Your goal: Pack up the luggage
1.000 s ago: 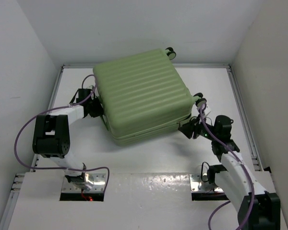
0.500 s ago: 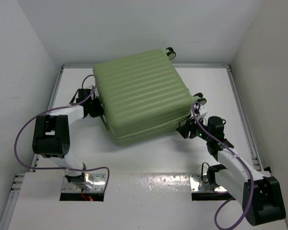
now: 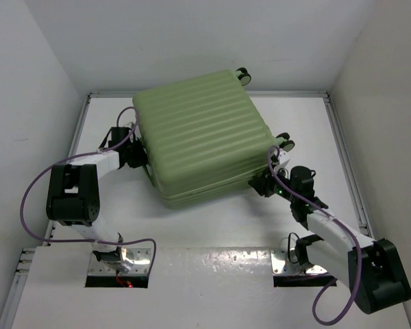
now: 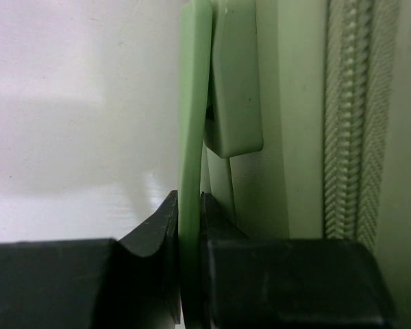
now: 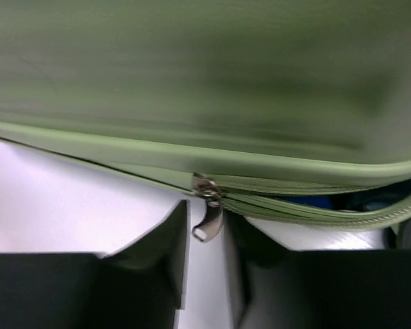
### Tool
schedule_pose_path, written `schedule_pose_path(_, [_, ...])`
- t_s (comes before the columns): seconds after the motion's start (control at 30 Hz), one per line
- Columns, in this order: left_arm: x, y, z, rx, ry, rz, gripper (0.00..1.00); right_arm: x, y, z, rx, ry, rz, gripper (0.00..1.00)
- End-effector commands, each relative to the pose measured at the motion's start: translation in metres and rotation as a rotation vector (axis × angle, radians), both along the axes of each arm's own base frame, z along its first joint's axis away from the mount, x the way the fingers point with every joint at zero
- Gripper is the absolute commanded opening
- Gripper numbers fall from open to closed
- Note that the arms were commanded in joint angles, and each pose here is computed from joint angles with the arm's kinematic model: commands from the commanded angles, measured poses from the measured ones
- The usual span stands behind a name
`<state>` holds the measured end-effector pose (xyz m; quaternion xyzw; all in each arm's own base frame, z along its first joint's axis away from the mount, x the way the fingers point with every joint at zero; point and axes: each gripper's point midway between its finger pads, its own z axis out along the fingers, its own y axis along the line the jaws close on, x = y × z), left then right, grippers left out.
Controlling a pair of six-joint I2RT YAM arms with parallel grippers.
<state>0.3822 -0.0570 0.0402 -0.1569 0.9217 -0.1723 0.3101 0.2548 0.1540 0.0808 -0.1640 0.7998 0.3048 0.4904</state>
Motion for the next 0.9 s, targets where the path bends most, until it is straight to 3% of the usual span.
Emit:
schedule_pose_path(0.0, [-0.045,0.005,-0.050,0.055,0.174,-0.077,0.00,0.017,-0.004,0.016,-0.006,-0.111,-0.046,0.22])
schedule_pose_path(0.17, [-0.045,0.009,-0.050,0.059,0.172,-0.075,0.00,0.020,-0.008,0.019,-0.010,-0.134,-0.077,0.00])
schedule_pose_path(0.33, [-0.047,0.026,-0.052,0.057,0.187,-0.045,0.00,0.026,-0.034,0.014,-0.021,-0.127,-0.220,0.00])
schedule_pose_path(0.57, [-0.035,0.089,-0.045,0.086,0.203,0.033,0.00,0.025,-0.070,0.016,0.002,-0.109,-0.347,0.00])
schedule_pose_path(0.7, [0.017,0.141,-0.023,0.148,0.151,0.071,0.00,0.032,-0.094,0.013,-0.008,-0.091,-0.400,0.00])
schedule_pose_path(0.77, [0.026,0.153,-0.035,0.161,0.197,0.077,0.00,0.034,-0.101,0.014,0.008,-0.079,-0.402,0.00])
schedule_pose_path(0.87, [0.073,0.174,-0.020,0.222,0.126,0.056,0.00,0.052,-0.111,0.023,0.038,-0.082,-0.403,0.00])
